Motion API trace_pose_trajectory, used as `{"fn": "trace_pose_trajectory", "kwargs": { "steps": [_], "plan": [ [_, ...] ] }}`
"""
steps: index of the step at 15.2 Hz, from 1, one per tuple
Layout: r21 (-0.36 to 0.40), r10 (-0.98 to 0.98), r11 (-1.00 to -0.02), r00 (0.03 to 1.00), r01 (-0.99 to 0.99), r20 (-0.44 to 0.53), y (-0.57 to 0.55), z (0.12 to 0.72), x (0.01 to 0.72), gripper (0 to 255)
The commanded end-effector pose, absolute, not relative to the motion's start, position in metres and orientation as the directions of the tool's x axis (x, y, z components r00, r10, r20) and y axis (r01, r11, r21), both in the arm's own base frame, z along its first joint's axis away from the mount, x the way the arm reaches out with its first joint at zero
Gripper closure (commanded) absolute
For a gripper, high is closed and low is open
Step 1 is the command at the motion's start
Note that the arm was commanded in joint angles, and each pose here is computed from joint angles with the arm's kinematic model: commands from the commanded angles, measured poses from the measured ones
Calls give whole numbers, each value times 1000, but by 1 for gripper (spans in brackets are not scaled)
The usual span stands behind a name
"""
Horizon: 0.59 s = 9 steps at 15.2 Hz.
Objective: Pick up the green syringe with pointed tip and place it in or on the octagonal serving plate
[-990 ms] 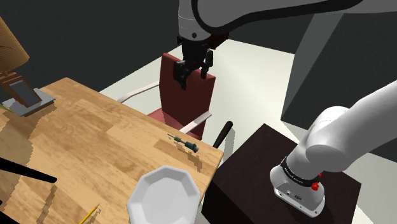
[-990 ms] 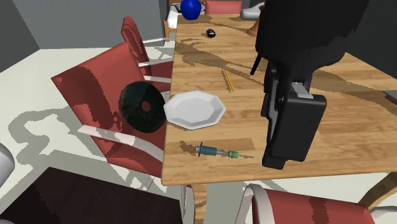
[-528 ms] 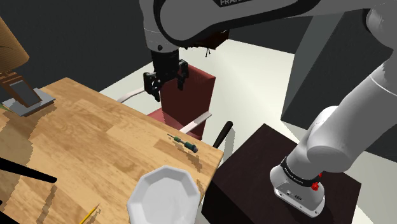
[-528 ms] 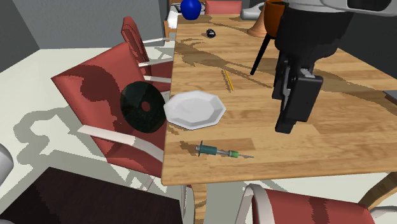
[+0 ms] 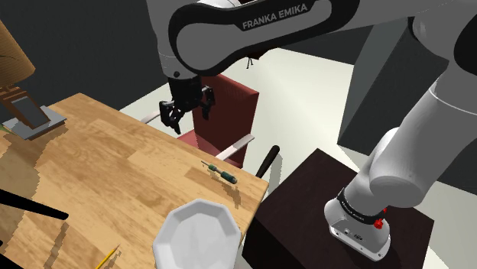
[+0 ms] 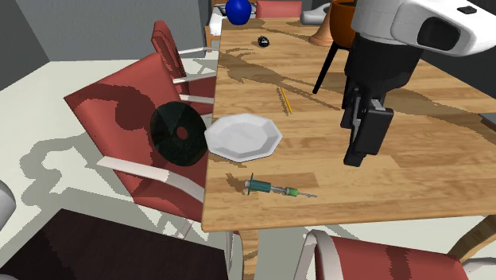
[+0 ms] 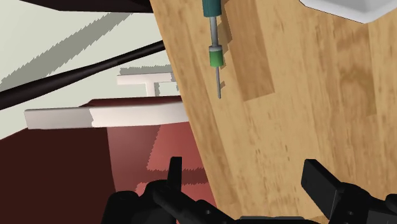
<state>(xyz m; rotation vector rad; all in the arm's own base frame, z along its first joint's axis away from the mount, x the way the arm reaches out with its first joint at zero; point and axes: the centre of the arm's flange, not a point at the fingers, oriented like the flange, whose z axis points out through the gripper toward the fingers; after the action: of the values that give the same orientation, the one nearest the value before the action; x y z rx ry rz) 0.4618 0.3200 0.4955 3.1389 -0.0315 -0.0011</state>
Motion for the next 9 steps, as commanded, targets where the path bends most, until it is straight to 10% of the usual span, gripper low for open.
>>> {"fn": "trace_pose_trajectory", "kwargs": {
  "steps": [1, 9],
  "plan": [
    [2, -20, -1000, 1000, -20, 0, 321, 485, 461, 0],
    [2, -20, -1000, 1000, -20, 0, 321, 482, 461, 0]
  ]
}}
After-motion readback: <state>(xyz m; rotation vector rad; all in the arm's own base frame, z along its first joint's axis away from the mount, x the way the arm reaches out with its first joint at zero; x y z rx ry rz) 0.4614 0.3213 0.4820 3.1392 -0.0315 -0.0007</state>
